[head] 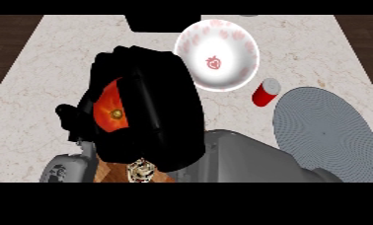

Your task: Pick the tomato from the placemat and place it in the bowl

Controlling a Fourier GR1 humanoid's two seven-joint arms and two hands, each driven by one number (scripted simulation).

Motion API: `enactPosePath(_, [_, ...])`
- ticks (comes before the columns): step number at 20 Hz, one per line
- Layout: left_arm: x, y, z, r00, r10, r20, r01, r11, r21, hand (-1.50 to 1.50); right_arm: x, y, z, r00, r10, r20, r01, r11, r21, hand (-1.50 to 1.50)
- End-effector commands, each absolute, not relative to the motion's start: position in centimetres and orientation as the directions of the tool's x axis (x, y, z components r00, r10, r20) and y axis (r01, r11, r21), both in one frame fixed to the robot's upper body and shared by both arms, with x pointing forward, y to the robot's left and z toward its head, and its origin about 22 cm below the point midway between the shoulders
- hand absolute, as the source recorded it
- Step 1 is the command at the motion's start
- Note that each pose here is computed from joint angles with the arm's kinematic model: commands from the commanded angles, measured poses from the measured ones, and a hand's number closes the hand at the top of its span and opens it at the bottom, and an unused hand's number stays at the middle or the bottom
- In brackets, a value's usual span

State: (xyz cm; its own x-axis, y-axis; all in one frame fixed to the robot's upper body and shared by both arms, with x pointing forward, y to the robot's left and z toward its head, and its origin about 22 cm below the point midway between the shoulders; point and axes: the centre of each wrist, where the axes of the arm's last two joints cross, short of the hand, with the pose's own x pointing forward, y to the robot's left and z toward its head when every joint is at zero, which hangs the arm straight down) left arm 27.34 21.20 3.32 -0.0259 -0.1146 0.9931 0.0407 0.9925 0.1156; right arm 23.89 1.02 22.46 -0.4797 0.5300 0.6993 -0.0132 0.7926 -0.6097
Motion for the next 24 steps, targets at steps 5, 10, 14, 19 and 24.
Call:
enactPosePath(5, [27.3,21.2,2.0,-0.014,-0.119,0.993,0.025,0.993,0.119,0.0,29.2,1.8,24.9,-0.386,0.656,0.649,0.077,0.724,-0.686,1.5])
enactPosePath(10, [26.9,20.7,3.5,-0.034,-0.1,0.994,0.048,0.994,0.101,0.0,34.7,-1.5,22.5,-0.311,0.812,0.494,0.162,0.557,-0.814,1.5])
enactPosePath(14, [28.0,21.2,3.3,-0.038,-0.127,0.991,0.027,0.991,0.128,0.0,36.7,-3.1,19.0,-0.303,0.838,0.454,0.188,0.52,-0.833,1.5])
enactPosePath(19, [26.7,20.9,4.1,-0.028,-0.106,0.994,0.042,0.993,0.107,0.0,41.0,-6.9,17.2,-0.228,0.845,0.484,0.213,0.528,-0.822,1.5])
enactPosePath(24, [27.7,19.7,2.6,-0.05,-0.11,0.993,0.059,0.992,0.112,0.0,42.7,-8.7,11.9,-0.187,0.873,0.451,0.2,0.483,-0.853,1.5])
